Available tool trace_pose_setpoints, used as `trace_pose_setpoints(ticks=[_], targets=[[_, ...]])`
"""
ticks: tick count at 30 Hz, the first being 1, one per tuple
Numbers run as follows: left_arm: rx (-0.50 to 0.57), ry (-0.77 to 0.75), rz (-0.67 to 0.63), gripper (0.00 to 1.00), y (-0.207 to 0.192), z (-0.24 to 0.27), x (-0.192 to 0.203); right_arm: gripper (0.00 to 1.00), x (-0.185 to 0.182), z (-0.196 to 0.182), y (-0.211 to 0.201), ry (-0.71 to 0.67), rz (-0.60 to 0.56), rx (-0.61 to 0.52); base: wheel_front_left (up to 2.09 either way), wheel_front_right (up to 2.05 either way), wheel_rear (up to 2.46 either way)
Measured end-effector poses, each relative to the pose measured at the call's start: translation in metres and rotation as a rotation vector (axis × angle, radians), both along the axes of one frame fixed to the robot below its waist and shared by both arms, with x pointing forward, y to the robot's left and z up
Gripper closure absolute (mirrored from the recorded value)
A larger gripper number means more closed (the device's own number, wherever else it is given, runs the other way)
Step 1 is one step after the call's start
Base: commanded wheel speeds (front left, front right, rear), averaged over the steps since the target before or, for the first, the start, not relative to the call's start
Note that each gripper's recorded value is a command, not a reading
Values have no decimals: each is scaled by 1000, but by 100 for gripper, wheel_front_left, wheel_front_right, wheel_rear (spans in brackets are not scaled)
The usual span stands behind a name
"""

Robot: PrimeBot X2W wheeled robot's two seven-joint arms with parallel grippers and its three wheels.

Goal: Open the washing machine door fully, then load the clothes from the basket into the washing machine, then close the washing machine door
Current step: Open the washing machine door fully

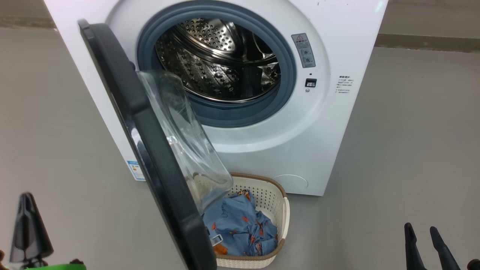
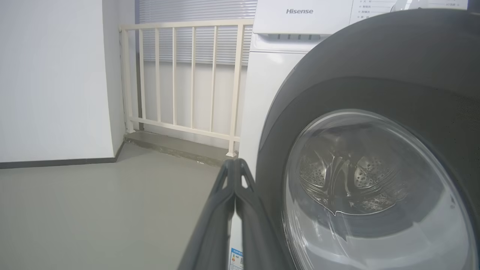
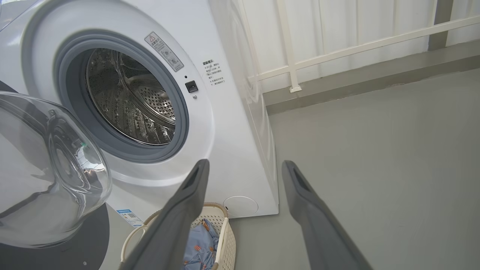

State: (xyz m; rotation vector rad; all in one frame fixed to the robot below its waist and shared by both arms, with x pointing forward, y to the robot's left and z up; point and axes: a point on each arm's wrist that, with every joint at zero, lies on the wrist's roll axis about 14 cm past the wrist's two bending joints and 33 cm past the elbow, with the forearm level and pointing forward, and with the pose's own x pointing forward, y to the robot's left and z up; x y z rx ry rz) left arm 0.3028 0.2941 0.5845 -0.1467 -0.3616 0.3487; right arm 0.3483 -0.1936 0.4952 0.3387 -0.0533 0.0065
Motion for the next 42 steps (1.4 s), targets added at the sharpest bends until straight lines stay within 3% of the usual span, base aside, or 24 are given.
trace_pose_setpoints(ticks=[11, 18, 24, 32, 42], targets=[[132, -229, -71, 100, -31, 85, -7, 0, 7, -2, 10, 6, 25, 5, 0, 0, 0], [205, -414, -263, 100, -91, 158, -24, 0, 11, 1, 17, -3, 43, 10, 0, 0, 0], [227, -468, -448, 100, -143, 184, -39, 0, 12, 4, 22, -13, 55, 14, 0, 0, 0], [176, -329, -664, 100, -198, 161, -32, 0, 12, 6, 25, -17, 66, 14, 0, 0, 0], [-2, 1, -822, 100, -235, 75, -12, 0, 13, 1, 27, -2, 70, 18, 0, 0, 0]])
